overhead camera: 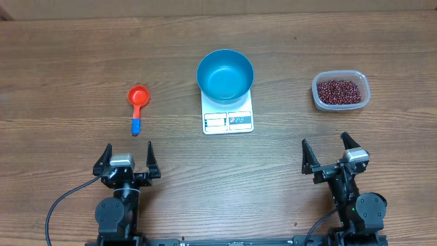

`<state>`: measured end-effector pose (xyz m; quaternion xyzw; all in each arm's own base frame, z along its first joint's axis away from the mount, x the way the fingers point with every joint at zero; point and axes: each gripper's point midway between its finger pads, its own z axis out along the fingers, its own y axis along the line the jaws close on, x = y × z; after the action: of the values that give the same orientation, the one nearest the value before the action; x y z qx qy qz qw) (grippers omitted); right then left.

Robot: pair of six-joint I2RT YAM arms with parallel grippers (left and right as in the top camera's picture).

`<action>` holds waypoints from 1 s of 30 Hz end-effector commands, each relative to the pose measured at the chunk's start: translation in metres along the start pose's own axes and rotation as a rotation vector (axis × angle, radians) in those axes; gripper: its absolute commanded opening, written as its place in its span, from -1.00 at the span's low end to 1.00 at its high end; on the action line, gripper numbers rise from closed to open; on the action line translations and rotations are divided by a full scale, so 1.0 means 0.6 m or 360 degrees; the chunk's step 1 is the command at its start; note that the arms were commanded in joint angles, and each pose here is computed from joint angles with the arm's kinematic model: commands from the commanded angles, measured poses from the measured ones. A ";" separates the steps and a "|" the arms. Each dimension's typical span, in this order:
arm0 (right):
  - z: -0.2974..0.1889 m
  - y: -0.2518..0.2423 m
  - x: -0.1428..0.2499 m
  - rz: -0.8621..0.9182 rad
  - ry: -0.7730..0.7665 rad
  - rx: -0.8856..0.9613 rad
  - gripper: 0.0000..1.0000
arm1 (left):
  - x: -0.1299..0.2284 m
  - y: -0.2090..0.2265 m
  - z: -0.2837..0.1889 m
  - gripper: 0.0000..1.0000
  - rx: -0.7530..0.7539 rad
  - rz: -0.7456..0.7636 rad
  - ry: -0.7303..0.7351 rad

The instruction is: Scoop item into bowl and weigh 150g on scale

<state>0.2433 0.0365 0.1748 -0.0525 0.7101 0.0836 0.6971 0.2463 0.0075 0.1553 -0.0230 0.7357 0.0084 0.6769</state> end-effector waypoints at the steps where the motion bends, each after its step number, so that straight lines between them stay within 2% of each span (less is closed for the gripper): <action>1: 0.000 0.001 0.004 -0.0002 -0.0002 -0.0005 1.00 | -0.002 0.005 -0.001 0.99 -0.0024 0.0029 -0.0015; 30: 0.000 0.001 0.004 -0.0002 -0.0002 -0.0005 1.00 | -0.002 -0.003 -0.001 0.99 0.0020 0.0027 -0.0013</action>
<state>0.2432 0.0366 0.1746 -0.0525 0.7104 0.0839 0.6968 0.2464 0.0073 0.1553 -0.0226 0.7357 0.0080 0.6769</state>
